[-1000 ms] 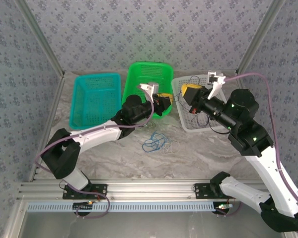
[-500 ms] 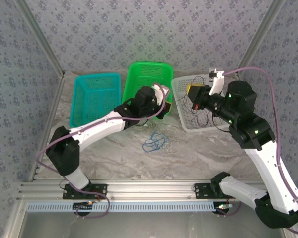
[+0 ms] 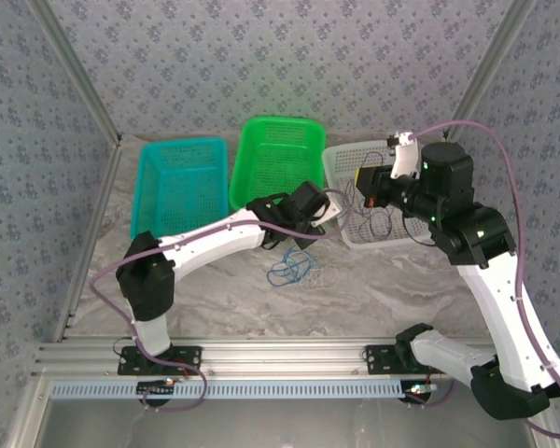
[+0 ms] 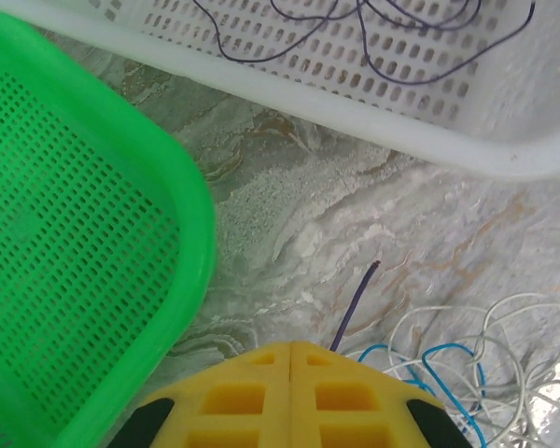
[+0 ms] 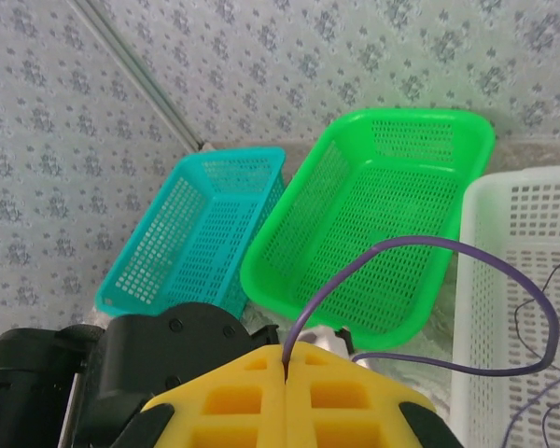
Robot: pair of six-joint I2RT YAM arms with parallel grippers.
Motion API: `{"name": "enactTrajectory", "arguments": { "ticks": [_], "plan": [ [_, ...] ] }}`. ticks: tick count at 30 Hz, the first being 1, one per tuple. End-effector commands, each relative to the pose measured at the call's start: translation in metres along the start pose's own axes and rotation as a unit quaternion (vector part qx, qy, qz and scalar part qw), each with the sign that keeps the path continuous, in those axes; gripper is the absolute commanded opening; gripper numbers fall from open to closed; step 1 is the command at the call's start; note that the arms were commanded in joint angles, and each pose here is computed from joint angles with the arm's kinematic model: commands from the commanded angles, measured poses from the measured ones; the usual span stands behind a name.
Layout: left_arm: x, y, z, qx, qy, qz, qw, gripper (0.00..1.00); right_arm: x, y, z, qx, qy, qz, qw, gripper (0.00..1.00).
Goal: Untangle the cables
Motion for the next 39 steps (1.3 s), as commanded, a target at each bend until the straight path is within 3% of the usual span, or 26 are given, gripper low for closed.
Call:
{"name": "enactTrajectory", "arguments": {
  "ticks": [1, 5, 11, 13, 17, 23, 29, 37, 38, 39],
  "plan": [
    [0.002, 0.005, 0.016, -0.05, -0.033, 0.022, 0.998, 0.0, 0.001, 0.006, 0.005, -0.012, 0.012, 0.006, 1.0, 0.0],
    [-0.003, 0.013, 0.022, -0.069, -0.015, 0.002, 0.998, 0.06, 0.0, 0.012, -0.001, 0.005, 0.017, -0.003, 1.0, 0.0],
    [-0.011, 0.035, 0.04, -0.114, 0.031, -0.043, 0.992, 0.55, -0.013, 0.022, -0.012, 0.043, 0.036, -0.032, 0.998, 0.0],
    [-0.016, 0.049, 0.047, -0.128, 0.056, -0.074, 0.987, 0.78, -0.027, 0.027, -0.016, 0.058, 0.048, -0.055, 0.996, 0.0],
    [-0.018, 0.074, 0.057, -0.137, 0.091, -0.123, 0.979, 0.99, -0.055, 0.036, -0.012, 0.061, 0.068, -0.092, 0.992, 0.0],
    [0.004, 0.088, 0.071, -0.133, 0.153, -0.143, 0.969, 1.0, -0.055, 0.01, -0.041, 0.109, 0.087, -0.048, 0.989, 0.0],
    [0.033, 0.088, 0.073, -0.124, 0.198, -0.145, 0.962, 0.99, -0.014, -0.041, -0.108, 0.167, 0.062, 0.037, 0.983, 0.0],
    [0.06, 0.095, 0.069, -0.11, 0.227, -0.161, 0.954, 0.99, 0.042, -0.092, -0.18, 0.182, 0.0, 0.126, 0.975, 0.0],
    [0.062, 0.095, 0.069, -0.111, 0.229, -0.16, 0.954, 0.99, 0.048, -0.094, -0.189, 0.19, -0.013, 0.134, 0.973, 0.01],
    [0.065, 0.095, 0.069, -0.111, 0.23, -0.158, 0.954, 0.99, 0.053, -0.097, -0.198, 0.202, -0.027, 0.141, 0.969, 0.11]
  ]
}}
Point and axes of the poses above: each hand's point on the last joint's axis, 136 mm out from that joint toward the fingers, its own y axis back along the fingers, its own z axis along the line the jaws close on, x = y × z, the point moved 2 cm from there along y, back along the fingers, and after that the axes turned 1 degree about -y, right-handed, at the moved point
